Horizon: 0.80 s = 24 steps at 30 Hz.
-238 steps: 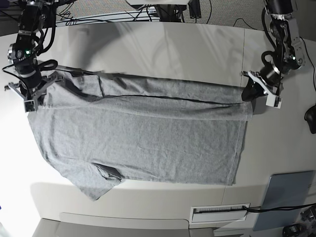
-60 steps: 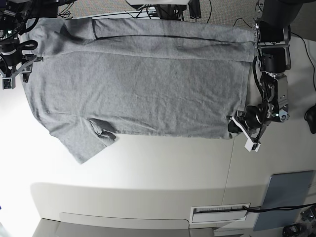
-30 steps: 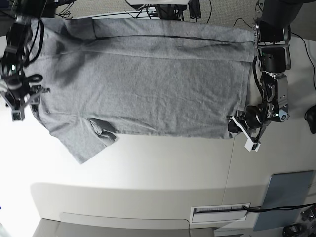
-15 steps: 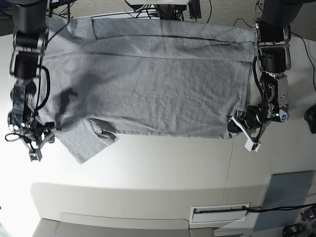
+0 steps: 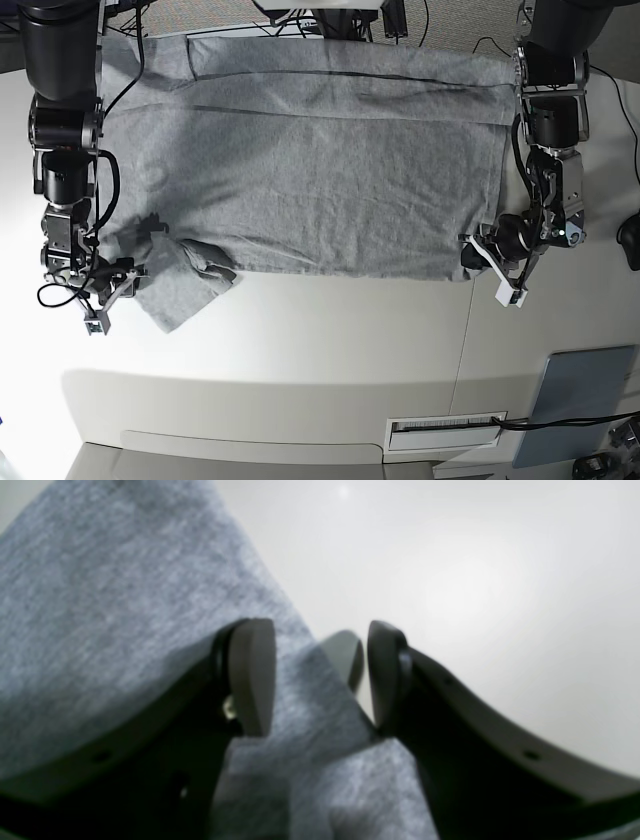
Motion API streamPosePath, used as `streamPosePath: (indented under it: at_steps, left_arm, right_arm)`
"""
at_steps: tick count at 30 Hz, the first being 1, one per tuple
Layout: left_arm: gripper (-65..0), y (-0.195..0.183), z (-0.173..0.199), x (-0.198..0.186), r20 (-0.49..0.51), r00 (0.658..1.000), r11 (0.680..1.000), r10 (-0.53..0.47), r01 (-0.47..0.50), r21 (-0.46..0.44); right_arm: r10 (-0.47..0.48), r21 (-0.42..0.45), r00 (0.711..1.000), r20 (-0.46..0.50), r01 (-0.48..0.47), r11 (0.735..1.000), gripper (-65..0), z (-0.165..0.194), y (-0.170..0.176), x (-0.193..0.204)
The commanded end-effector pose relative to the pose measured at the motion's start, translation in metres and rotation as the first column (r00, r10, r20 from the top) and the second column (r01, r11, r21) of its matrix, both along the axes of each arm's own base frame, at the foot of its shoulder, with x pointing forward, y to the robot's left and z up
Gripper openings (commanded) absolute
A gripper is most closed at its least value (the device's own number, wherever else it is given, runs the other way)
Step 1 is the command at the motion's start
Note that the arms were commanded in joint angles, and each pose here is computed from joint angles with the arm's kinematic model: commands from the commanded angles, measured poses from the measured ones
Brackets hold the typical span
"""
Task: Fold the T-shirt properly
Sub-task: 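Move the right gripper to the hem corner and grasp it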
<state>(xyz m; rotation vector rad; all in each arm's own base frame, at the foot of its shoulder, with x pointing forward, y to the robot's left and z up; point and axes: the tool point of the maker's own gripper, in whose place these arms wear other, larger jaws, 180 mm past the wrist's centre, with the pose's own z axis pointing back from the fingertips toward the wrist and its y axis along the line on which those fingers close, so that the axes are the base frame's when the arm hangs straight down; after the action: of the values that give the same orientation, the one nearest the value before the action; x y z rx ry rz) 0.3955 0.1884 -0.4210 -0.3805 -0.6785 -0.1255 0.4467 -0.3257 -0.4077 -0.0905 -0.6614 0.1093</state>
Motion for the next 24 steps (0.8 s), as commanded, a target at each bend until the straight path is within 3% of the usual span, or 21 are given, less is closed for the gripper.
streamPosePath:
  at_steps: [1,6,10,13,16,24]
  left_arm:
    - [-65.0,0.006,0.013,0.011,0.033,0.999,1.0,0.0,-0.001,0.013]
    - [-65.0,0.005,0.013,0.011,0.033,0.999,1.0,0.0,-0.001,0.013]
    - [-65.0,0.005,0.013,0.01,0.032,0.999,1.0,0.0,0.0,0.013]
    - [-65.0,0.006,0.013,0.01,0.032,0.999,1.0,0.0,0.0,0.014]
    - [-65.0,0.005,0.013,0.011,0.036,0.999,1.0,0.001,-0.002,0.012]
    - [-65.0,0.005,0.032,0.022,0.114,0.994,1.0,0.0,-0.002,0.015]
  right_arm:
    - [0.001,-0.02,1.0,0.014,-0.001,1.0,-35.5,0.011,-0.004,0.009]
    - [0.03,-0.051,0.992,-0.124,-0.037,0.998,-37.1,-0.023,0.012,-0.012]
    - [0.045,-0.092,0.985,-0.166,-0.061,0.994,-53.8,-0.03,0.014,-0.017]
    - [0.006,-0.115,0.989,-0.15,-0.023,0.993,-64.0,-0.027,0.006,-0.015]
    - [-0.034,-0.149,0.992,-0.119,0.016,0.989,-65.0,-0.02,-0.003,-0.01]
    - [-0.016,-0.216,0.999,-0.04,0.007,0.976,-65.0,0.028,-0.011,0.014]
